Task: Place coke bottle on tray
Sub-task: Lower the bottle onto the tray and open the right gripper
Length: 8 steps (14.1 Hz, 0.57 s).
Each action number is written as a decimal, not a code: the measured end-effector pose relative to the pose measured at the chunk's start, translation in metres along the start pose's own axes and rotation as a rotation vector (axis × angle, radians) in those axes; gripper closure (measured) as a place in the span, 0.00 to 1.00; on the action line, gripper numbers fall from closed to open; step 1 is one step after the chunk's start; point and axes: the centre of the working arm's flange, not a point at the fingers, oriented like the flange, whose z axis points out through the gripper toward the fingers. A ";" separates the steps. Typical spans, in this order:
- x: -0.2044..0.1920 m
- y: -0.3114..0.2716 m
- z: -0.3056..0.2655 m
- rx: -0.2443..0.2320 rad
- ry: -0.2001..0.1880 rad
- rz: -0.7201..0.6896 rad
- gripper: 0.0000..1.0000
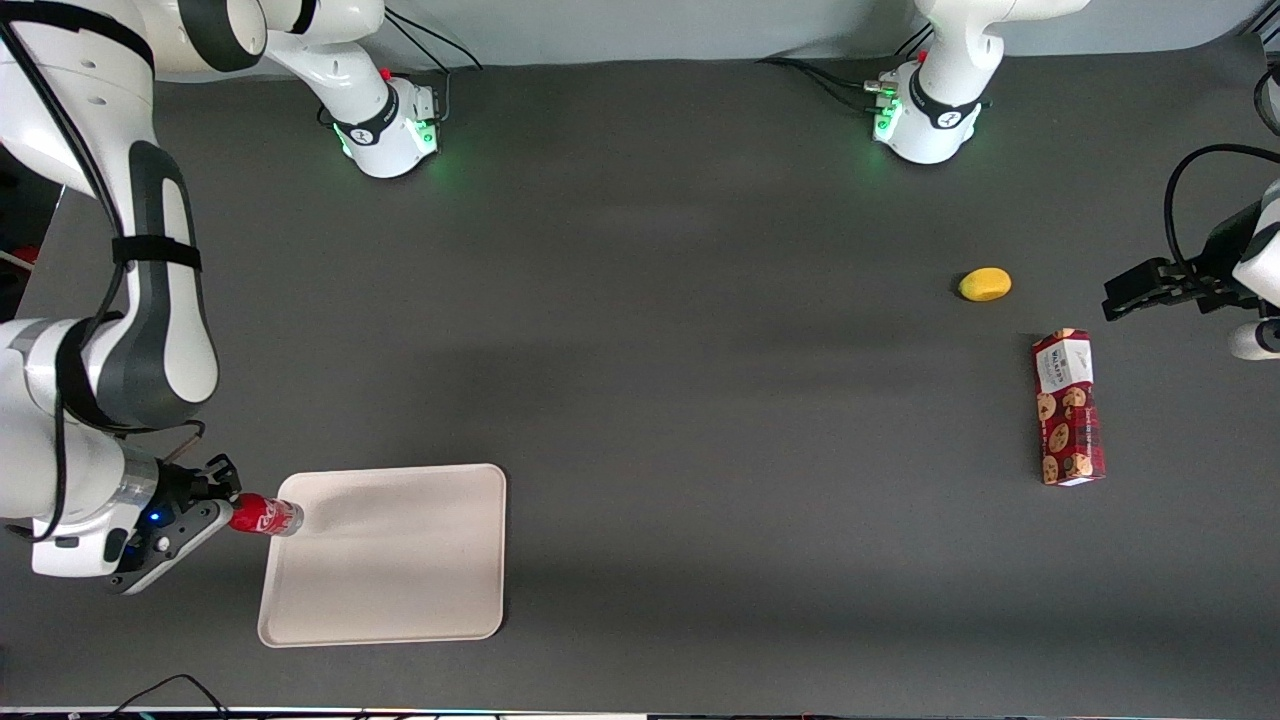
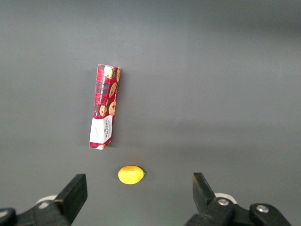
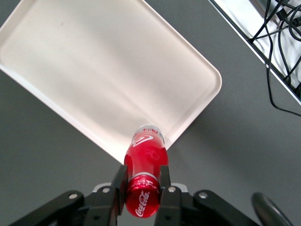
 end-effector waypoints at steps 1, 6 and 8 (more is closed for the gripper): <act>-0.001 0.001 0.011 0.001 0.014 0.007 0.69; -0.004 -0.002 0.044 -0.013 0.039 0.022 0.69; -0.003 -0.001 0.044 -0.022 0.050 0.042 0.54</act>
